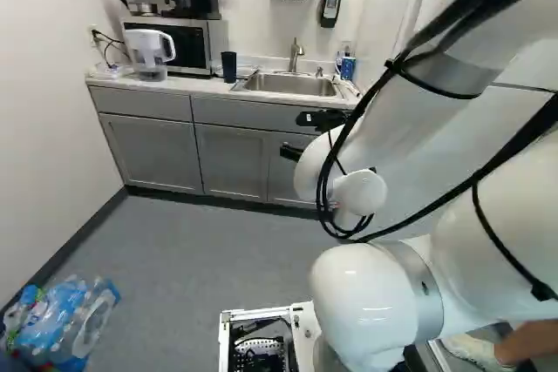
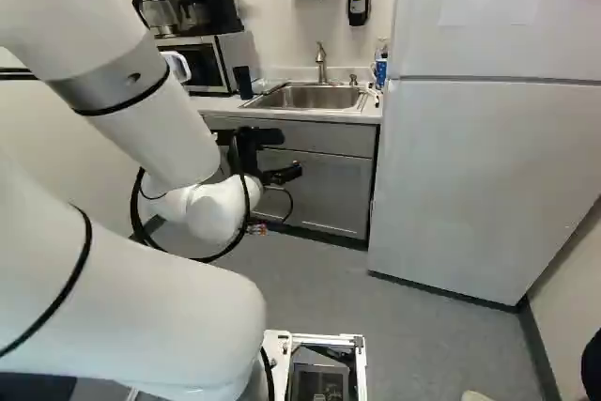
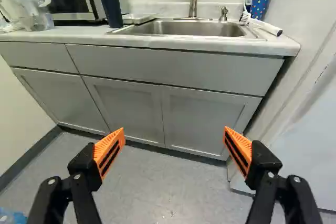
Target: Rinse the cup and place it in the tray
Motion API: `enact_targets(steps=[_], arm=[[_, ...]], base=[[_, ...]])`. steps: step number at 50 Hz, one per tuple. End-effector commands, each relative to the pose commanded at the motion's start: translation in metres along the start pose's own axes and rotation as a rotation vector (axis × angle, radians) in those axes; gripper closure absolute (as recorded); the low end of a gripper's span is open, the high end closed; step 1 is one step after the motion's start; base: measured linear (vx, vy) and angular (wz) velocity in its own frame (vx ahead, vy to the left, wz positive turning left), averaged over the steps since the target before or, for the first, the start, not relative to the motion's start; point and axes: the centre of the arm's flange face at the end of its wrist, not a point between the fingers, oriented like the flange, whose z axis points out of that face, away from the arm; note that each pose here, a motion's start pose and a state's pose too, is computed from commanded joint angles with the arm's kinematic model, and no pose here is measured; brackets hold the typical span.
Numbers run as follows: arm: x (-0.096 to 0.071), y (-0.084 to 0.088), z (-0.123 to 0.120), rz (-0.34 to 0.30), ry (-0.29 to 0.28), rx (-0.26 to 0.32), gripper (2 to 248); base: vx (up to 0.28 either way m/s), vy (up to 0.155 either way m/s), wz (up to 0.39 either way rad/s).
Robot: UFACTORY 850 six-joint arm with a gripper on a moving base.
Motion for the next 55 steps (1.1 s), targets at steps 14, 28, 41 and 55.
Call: enact_targets(steps=[14, 28, 41, 55], arm=[[0.0, 0.0, 0.001, 0.0, 0.0, 0.0, 3], [0.005, 0.0, 0.009, 0.0, -0.003, 0.0, 3], [0.019, 0.0, 0.017, 0.0, 0.024, 0.0, 3], [0.034, 0.0, 0.018, 0.0, 0.063, 0.0, 3]], base=[[0.0, 0.0, 0.0], [0.0, 0.0, 0.0], [0.0, 0.0, 0.0], [0.0, 0.0, 0.0]])
